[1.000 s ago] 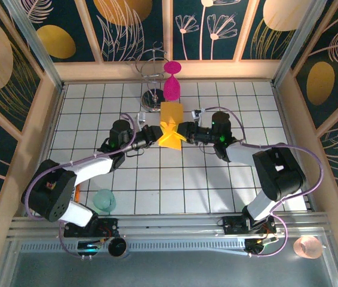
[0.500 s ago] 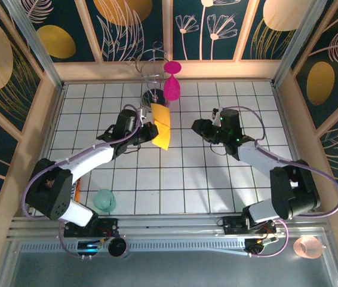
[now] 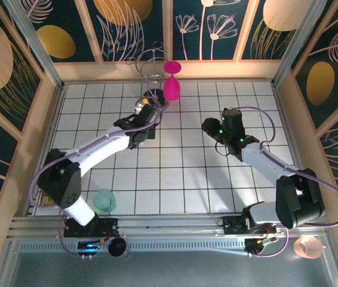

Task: Fold a paper plane with a square sheet of paper (pick it up from the middle)
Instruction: Turn over the paper at the center of the table.

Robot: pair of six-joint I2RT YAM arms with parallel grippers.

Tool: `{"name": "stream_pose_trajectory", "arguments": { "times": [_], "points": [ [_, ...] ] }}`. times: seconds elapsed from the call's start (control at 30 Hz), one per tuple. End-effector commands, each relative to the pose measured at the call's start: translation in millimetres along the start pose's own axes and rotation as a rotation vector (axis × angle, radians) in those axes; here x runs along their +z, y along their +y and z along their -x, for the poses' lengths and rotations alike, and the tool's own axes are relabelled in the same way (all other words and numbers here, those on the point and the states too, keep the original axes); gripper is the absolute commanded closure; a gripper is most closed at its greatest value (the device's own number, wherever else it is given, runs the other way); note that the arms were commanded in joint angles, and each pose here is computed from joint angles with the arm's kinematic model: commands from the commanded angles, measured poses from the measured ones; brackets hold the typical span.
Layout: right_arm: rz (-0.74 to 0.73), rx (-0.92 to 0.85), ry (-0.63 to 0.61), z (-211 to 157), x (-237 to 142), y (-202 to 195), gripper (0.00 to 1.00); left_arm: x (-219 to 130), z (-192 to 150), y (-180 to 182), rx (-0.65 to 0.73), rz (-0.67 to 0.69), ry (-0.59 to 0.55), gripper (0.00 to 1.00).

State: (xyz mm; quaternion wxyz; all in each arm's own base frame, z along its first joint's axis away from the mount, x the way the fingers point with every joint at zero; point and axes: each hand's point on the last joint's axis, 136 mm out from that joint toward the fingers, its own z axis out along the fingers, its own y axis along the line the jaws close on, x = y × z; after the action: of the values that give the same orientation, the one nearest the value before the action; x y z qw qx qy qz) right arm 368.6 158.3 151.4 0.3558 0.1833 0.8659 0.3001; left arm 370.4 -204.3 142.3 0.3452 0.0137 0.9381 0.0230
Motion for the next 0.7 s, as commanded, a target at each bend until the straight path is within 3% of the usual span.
{"name": "stream_pose_trajectory", "arguments": {
  "times": [0.0,0.13,0.33,0.67],
  "points": [
    [-0.041,0.015,-0.052,12.1,-7.7,-7.2,0.61,11.3,-15.8,14.4,0.094,0.185,0.035,0.97],
    [-0.058,0.034,-0.063,12.9,-10.1,-15.5,0.61,29.2,-29.6,-13.0,0.106,0.159,0.066,0.96],
    [-0.066,0.057,-0.051,6.4,-8.3,-23.2,0.62,50.6,-68.0,-66.6,0.051,-0.057,0.179,0.92],
    [-0.042,0.067,0.014,-8.7,2.8,-23.9,0.62,26.7,-65.0,-118.1,-0.091,-0.420,0.210,0.56]
  ]
}}
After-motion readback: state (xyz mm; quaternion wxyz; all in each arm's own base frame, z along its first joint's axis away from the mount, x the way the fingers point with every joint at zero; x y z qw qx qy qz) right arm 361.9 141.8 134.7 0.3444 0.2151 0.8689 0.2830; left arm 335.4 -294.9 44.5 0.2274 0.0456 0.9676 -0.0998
